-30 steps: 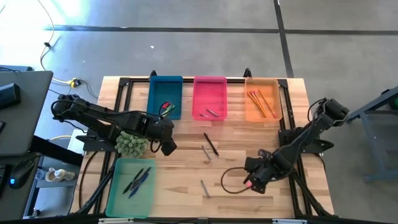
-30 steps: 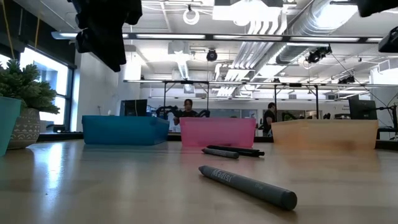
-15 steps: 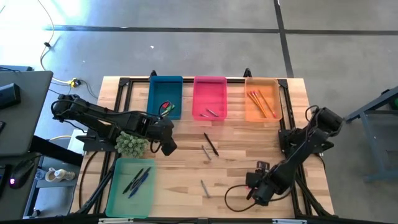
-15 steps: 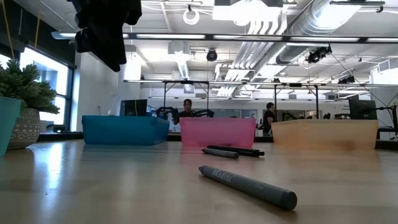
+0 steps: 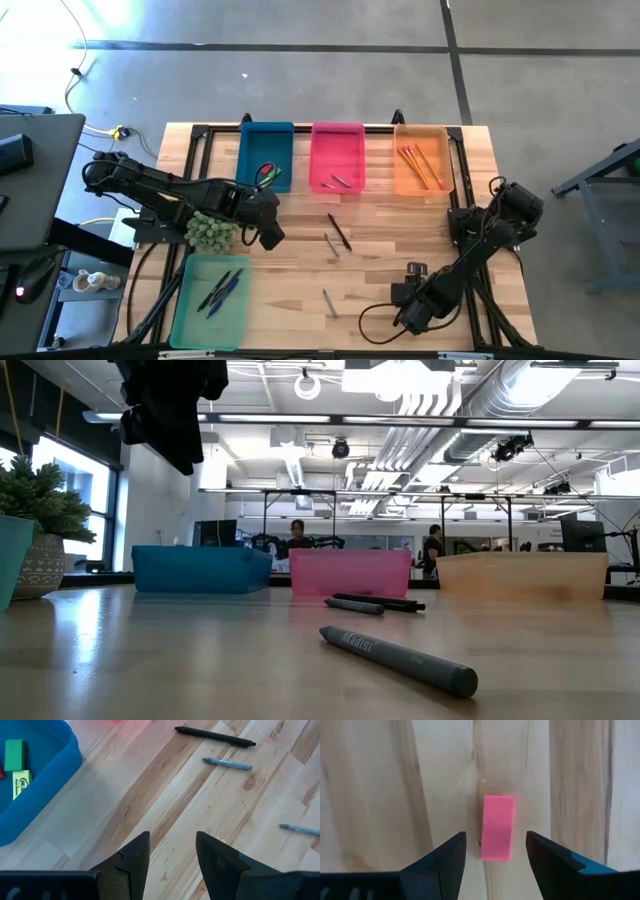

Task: Sort crayons/erasers/pens/pencils in bins
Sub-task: Put the pink eraser into the transparent blue bin

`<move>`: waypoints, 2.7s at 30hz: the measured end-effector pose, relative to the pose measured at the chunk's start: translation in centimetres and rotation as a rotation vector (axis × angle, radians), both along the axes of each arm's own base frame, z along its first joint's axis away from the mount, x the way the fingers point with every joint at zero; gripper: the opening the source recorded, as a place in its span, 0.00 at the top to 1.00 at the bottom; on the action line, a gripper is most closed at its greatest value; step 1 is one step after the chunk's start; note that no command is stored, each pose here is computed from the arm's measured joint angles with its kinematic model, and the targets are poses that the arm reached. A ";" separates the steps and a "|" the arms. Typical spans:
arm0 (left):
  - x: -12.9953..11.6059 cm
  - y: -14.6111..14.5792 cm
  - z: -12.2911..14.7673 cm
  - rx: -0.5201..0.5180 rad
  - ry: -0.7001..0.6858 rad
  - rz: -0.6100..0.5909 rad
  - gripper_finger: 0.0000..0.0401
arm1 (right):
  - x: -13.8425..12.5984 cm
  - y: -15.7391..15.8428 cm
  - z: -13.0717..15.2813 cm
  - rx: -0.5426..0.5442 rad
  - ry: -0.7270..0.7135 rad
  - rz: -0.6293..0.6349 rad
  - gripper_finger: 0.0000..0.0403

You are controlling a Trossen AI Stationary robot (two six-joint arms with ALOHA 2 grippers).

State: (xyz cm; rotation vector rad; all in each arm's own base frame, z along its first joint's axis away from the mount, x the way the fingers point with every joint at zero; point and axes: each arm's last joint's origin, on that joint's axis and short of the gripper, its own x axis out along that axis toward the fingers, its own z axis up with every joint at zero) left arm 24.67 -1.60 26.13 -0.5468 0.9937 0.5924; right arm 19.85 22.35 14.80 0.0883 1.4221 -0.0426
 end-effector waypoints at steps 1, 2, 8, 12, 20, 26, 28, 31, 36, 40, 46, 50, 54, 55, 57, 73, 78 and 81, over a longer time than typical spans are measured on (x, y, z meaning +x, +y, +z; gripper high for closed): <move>0.0 0.0 0.0 0.001 0.000 0.000 0.63 | 0.1 0.0 -0.2 -0.005 0.005 -0.001 0.51; 0.0 0.0 0.0 0.002 0.000 0.001 0.63 | 0.1 0.0 -0.4 -0.011 0.011 -0.003 0.51; 0.0 0.0 0.0 0.002 0.000 0.001 0.63 | 0.8 -0.2 -1.5 0.011 0.081 0.016 0.51; 0.0 0.0 0.0 0.002 0.000 0.000 0.63 | 1.2 -0.6 -1.7 0.026 0.105 0.051 0.51; -0.1 -0.1 0.0 0.005 0.009 -0.020 0.63 | 1.7 -1.2 -1.7 0.040 0.132 0.039 0.64; -0.7 -0.6 -0.3 -0.017 0.076 -0.046 0.63 | 1.6 -1.3 -1.8 0.025 0.128 -0.027 0.77; -1.0 -0.8 -0.4 -0.015 0.103 -0.054 0.63 | 1.6 -1.3 -1.8 0.023 0.127 -0.040 0.80; -1.1 -1.1 -0.4 -0.012 0.121 -0.070 0.63 | 1.7 -1.3 -1.8 0.026 0.124 -0.065 0.82; -1.2 -1.9 -0.4 -0.001 0.133 -0.154 0.63 | 1.7 -1.2 -1.8 0.029 0.120 -0.108 0.83; -1.4 -2.9 -0.4 -0.001 0.142 -0.242 0.63 | 1.8 -1.1 -1.4 0.038 0.115 -0.142 0.83; -1.7 -4.2 -0.4 0.003 0.139 -0.303 0.63 | 2.4 -0.7 -0.1 0.097 0.043 -0.235 0.83; -1.4 -4.7 -0.3 -0.005 0.100 -0.312 0.63 | 2.7 -0.6 1.2 0.147 -0.052 -0.307 0.83; -0.9 -4.8 -0.1 -0.042 0.036 -0.296 0.63 | 3.4 -0.4 2.4 0.182 -0.137 -0.363 0.83; -0.7 -4.9 0.0 -0.047 0.013 -0.300 0.63 | 3.7 -0.2 2.7 0.191 -0.155 -0.368 0.83; -0.3 -5.0 0.2 -0.054 -0.033 -0.333 0.63 | 4.3 -0.2 3.4 0.184 -0.189 -0.369 0.83; 1.8 -5.8 1.7 -0.029 -0.291 -0.512 0.63 | 9.8 -2.2 9.7 0.089 -0.546 -0.407 0.83; 2.0 -5.9 2.0 0.053 -0.315 -0.624 0.63 | 10.9 -3.3 10.7 0.056 -0.588 -0.410 0.83; 2.0 -5.9 2.0 0.107 -0.308 -0.692 0.63 | 11.6 -3.9 10.9 0.057 -0.612 -0.404 0.83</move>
